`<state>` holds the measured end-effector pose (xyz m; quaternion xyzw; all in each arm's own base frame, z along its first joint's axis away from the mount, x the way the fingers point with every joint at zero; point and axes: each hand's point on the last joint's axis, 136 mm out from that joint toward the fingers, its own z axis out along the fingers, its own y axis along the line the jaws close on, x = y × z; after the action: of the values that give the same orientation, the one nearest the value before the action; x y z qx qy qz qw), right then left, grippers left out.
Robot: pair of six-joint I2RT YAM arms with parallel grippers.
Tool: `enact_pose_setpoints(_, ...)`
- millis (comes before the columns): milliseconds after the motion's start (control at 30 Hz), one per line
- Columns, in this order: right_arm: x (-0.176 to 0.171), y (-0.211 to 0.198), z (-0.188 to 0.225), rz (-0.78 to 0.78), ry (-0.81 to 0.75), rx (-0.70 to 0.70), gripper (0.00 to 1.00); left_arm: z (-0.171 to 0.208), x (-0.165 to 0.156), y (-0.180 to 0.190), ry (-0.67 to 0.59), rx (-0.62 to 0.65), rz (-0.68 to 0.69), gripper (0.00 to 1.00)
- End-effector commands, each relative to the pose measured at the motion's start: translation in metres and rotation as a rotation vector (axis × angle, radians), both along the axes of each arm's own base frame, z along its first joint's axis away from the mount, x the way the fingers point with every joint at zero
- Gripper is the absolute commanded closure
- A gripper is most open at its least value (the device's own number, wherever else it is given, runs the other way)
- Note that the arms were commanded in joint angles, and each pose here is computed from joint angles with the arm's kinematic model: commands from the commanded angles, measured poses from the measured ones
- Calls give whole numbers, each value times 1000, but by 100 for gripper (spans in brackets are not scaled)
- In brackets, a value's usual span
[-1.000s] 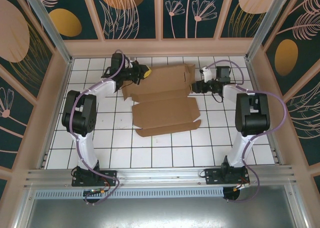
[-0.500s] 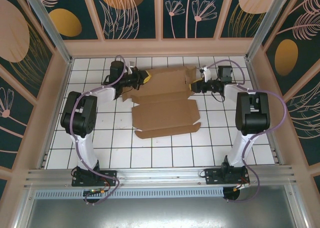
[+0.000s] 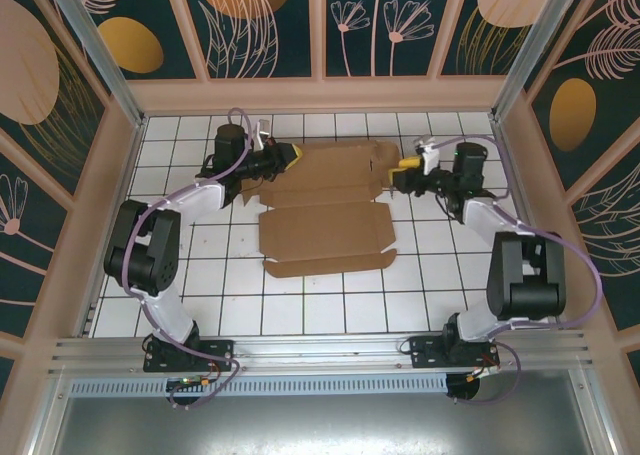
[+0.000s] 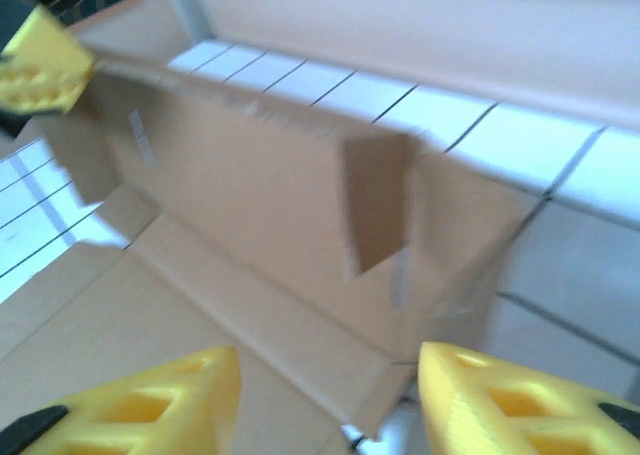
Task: Fold the paper box
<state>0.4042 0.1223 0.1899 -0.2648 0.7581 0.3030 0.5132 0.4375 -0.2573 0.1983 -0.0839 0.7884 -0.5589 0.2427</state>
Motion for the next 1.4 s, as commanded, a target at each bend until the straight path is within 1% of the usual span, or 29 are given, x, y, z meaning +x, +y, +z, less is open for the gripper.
enact_pose_setpoints(0, 26, -30, 20, -179, -73, -2, 55, 9, -7, 0, -105, 73, -17, 100)
enact_pose_setpoints(67, 32, -36, 8, -182, -36, -13, 56, 5, -10, -3, -119, 102, -28, 100)
enact_pose_setpoints(133, 39, -39, -12, -177, 5, -57, 57, 3, -14, -5, -140, 121, -40, 100)
enact_pose_setpoints(200, 43, -41, -25, -177, 13, -86, 57, -3, -16, -5, -156, 143, -44, 100)
enact_pose_setpoints(267, 43, -40, -29, -162, -25, -105, 56, 8, -23, -4, -210, 148, -51, 100)
enact_pose_setpoints(367, 38, -29, -27, -82, -110, -113, 53, 5, -28, -3, -256, 206, -50, 100)
enact_pose_setpoints(433, 34, -21, -29, -29, -148, -139, 49, 3, -29, -2, -281, 223, -51, 100)
enact_pose_setpoints(533, 35, -19, -39, 12, -152, -182, 47, 3, -28, -3, -297, 231, -63, 100)
enact_pose_setpoints(667, 32, -10, -46, 98, -152, -202, 45, 0, -26, -3, -300, 247, -70, 100)
enact_pose_setpoints(767, 30, 0, -51, 143, -140, -202, 44, -1, -24, -5, -293, 242, -71, 100)
enact_pose_setpoints(967, 13, 36, -65, 273, -108, -229, 45, -2, -19, -7, -285, 228, -71, 100)
enact_pose_setpoints(1233, 6, 49, -63, 295, -90, -233, 45, -1, -18, -6, -274, 207, -60, 100)
enact_pose_setpoints(1367, 5, 55, -56, 312, -78, -213, 45, 7, -14, 1, -266, 128, -29, 100)
